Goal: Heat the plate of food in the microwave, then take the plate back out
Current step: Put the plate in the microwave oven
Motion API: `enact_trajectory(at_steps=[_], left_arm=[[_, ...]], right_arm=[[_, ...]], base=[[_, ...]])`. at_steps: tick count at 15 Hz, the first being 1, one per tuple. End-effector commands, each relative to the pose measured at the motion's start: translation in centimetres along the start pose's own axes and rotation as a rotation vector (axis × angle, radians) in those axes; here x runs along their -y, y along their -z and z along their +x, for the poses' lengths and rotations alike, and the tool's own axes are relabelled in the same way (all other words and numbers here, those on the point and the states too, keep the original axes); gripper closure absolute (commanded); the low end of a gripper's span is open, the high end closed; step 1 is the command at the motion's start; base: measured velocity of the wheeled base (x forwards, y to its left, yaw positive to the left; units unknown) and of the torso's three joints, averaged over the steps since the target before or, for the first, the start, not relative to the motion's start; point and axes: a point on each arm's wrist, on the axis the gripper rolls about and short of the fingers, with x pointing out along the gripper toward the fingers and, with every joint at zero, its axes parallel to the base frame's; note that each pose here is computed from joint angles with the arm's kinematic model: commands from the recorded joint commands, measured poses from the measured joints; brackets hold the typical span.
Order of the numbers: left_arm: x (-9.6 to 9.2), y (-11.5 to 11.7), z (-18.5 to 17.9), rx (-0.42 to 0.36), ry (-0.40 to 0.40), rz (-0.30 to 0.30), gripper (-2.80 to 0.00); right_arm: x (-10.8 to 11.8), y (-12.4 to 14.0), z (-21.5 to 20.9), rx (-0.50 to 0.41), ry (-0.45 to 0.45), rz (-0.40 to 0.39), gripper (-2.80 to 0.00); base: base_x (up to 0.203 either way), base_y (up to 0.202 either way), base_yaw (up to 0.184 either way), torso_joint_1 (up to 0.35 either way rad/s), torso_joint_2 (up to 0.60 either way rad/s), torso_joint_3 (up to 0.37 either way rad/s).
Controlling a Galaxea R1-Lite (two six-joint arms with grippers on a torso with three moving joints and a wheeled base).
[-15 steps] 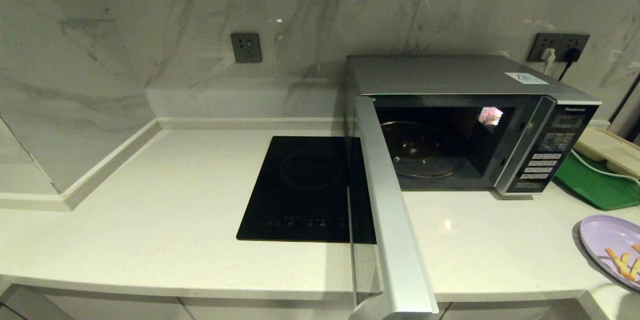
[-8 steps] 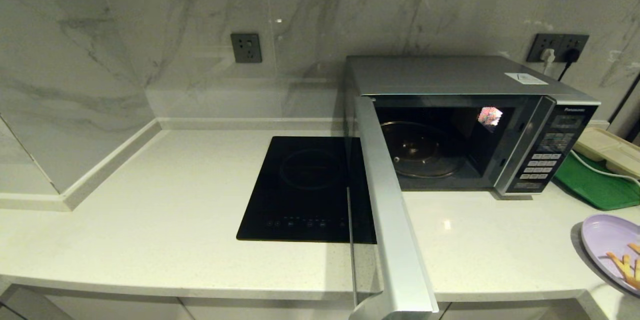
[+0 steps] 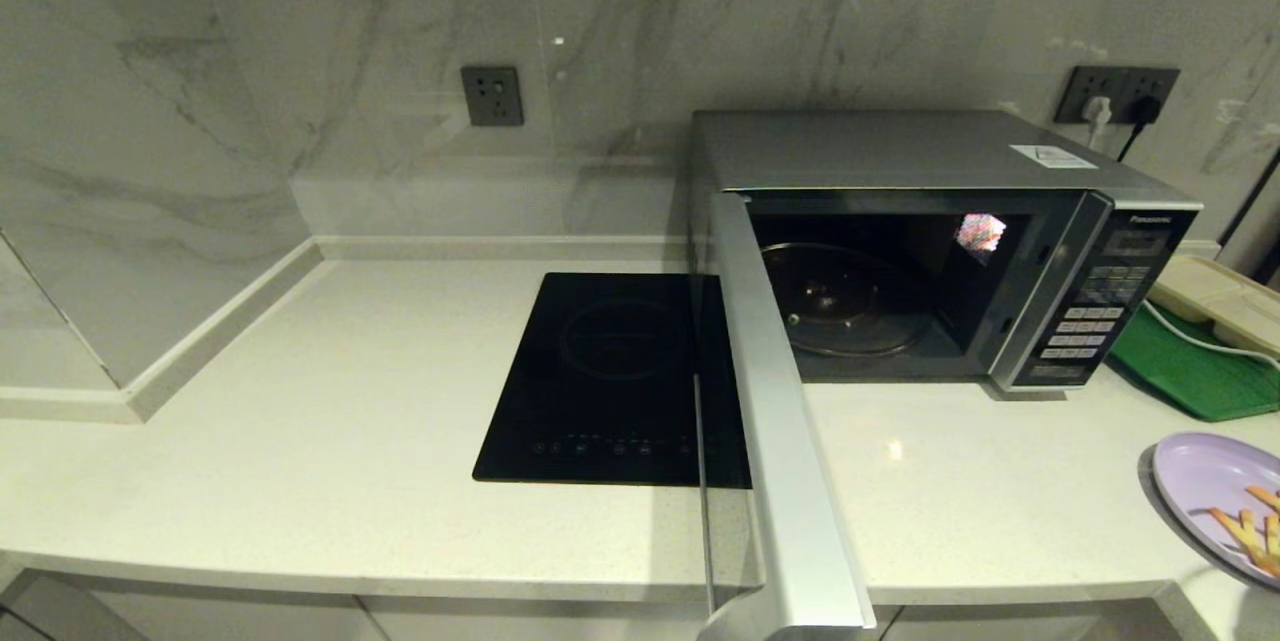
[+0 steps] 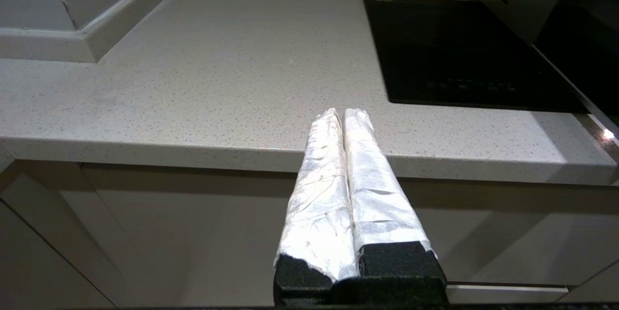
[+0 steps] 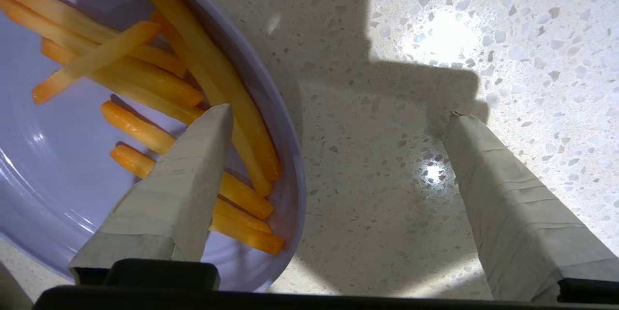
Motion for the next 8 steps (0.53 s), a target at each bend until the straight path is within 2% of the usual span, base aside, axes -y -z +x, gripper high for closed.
enact_trajectory(at_steps=[1, 8], left_arm=[[0.0, 0.0, 0.0, 0.0, -0.001, -0.001, 0.0], [0.0, 0.0, 0.0, 0.0, -0.001, -0.001, 0.0]], right_arm=[[-0.05, -0.02, -0.08, 0.003, -0.002, 0.004, -2.8], [-0.04, 0.05, -0.01, 0.002, 0.001, 0.003, -2.8]], base=[[0.0, 0.0, 0.0, 0.0, 0.0, 0.0], [0.0, 0.0, 0.0, 0.0, 0.0, 0.0]])
